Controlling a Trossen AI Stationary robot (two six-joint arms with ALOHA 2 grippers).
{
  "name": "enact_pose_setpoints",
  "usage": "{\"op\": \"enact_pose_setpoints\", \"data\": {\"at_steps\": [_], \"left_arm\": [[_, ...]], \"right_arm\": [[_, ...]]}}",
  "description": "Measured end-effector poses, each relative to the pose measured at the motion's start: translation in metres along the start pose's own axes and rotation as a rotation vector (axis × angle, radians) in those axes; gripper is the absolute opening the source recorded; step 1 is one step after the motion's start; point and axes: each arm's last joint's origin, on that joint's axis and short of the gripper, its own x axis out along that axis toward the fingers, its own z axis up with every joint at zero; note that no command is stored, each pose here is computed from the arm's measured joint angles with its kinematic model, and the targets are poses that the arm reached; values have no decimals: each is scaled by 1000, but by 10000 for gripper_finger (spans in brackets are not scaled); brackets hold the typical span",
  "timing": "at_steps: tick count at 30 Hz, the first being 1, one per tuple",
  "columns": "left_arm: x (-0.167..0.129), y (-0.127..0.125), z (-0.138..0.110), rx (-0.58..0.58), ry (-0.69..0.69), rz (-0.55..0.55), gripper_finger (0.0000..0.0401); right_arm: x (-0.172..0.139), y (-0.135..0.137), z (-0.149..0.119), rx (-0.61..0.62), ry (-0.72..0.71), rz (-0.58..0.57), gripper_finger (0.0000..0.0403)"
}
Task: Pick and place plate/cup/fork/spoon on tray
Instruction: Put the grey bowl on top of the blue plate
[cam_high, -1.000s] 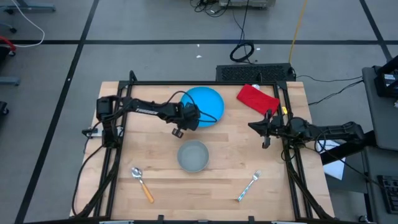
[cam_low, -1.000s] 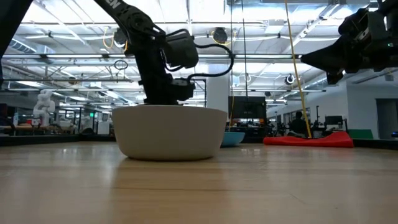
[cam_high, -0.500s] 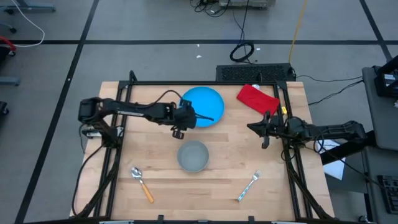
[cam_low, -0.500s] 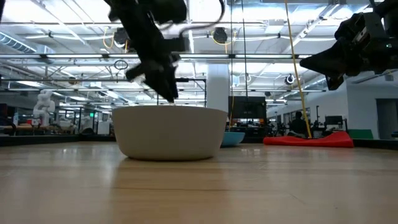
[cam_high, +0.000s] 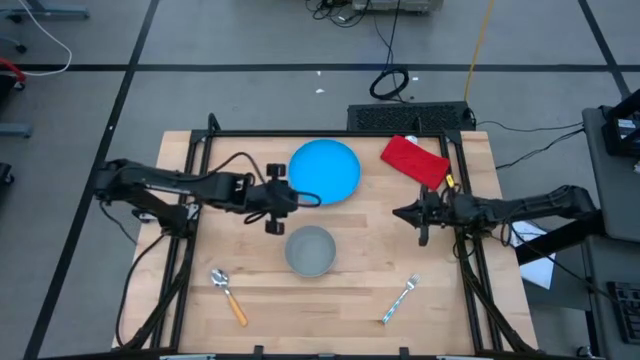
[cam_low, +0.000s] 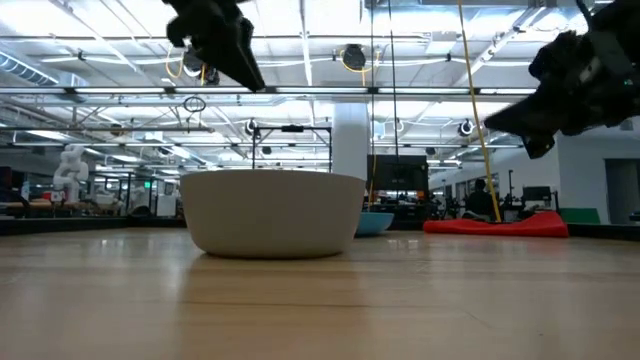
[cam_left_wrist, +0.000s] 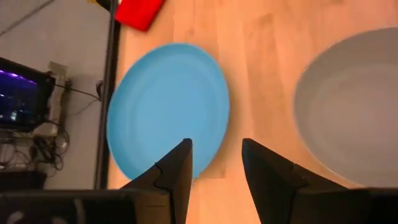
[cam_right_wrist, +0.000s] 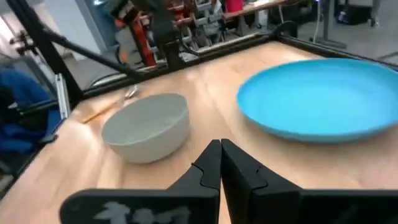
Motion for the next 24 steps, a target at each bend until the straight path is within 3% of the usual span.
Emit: {"op": "enact_pose_setpoints", "data": {"at_steps": [8,15,21,24], "left_arm": [[-30,-19,-4,-101,-20,-7,145],[-37,-50,-28,-197,-17,41,145],[-37,-72,-46,-316,-132,43,145],[-37,-80,-52,-318,-164,44,145]], "right_arm": [[7,17,28,-35,44,34,0],[20,38,61,-112,109,42,5],[40,56,89,-158,219,36,46],[52,66,104,-179,251,58,73]]}}
